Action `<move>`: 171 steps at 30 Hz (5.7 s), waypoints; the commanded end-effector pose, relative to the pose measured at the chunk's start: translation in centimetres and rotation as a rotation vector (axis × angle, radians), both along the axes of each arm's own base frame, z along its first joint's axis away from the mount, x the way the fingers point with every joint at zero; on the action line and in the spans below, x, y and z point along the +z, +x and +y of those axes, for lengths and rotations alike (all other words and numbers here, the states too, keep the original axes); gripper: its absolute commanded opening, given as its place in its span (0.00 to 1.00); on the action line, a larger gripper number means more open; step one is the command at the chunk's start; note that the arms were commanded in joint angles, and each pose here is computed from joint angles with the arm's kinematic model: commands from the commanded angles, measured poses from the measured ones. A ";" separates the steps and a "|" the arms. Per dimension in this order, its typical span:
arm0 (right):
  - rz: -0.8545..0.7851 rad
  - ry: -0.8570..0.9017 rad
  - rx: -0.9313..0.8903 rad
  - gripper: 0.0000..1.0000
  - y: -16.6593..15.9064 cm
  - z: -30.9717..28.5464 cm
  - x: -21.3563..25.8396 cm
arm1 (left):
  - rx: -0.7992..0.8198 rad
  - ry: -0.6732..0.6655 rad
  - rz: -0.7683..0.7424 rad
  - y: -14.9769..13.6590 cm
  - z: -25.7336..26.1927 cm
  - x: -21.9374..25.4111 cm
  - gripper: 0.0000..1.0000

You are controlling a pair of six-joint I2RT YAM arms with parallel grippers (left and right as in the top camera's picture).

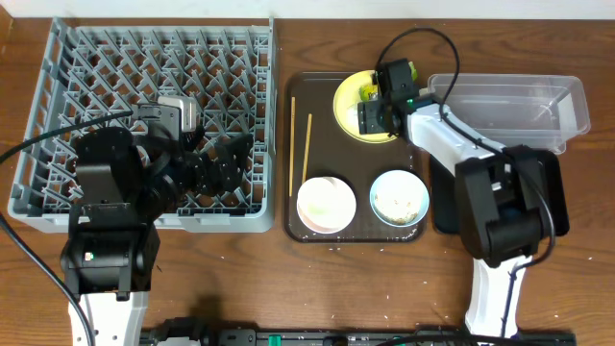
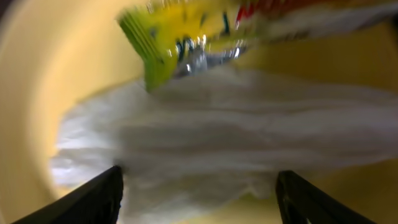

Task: Sort waste into correct bins and load items into the dishwasher
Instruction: 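Reach the right gripper to the yellow plate and grasp the white tissue, then carry the tissue with the right gripper and drop it into the clear bin, then grasp the green snack wrapper on the yellow plate with the right gripper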

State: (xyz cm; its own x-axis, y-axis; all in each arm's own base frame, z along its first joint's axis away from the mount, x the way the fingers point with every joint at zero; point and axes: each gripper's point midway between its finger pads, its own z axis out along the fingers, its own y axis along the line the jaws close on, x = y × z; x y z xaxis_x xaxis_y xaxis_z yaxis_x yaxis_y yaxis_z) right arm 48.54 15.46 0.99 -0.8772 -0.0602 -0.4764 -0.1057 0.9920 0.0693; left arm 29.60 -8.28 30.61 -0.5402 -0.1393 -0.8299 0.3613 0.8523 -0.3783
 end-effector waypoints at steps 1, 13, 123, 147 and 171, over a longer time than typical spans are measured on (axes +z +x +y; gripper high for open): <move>-0.013 -0.002 -0.007 0.68 0.6 0.3 0.0 | -0.015 -0.014 -0.032 -0.2 -0.3 1.6 0.93; 0.095 0.173 -0.399 0.73 -0.8 -0.3 -0.8 | -0.014 -0.014 -0.033 -0.1 -0.3 1.6 0.93; -0.279 0.064 0.179 0.58 0.2 -1.0 16.2 | -0.015 -0.014 -0.033 -0.1 -0.3 1.6 0.93; -0.318 -0.382 0.697 0.62 5.2 1.3 1.0 | -0.015 -0.013 -0.033 -0.1 -0.3 1.6 0.93; -0.277 0.010 0.150 0.01 4.4 1.1 7.4 | -0.015 -0.014 -0.033 -0.1 -0.3 1.6 0.93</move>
State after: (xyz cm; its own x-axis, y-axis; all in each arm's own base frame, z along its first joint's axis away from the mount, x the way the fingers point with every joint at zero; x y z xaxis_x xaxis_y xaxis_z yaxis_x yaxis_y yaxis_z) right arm 52.19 16.77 2.16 -0.7000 -0.3778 -0.6060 -0.4119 0.9068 -0.0895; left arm 29.59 -8.28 30.59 -0.5412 -0.1394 -0.8293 0.3608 0.8523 -0.3787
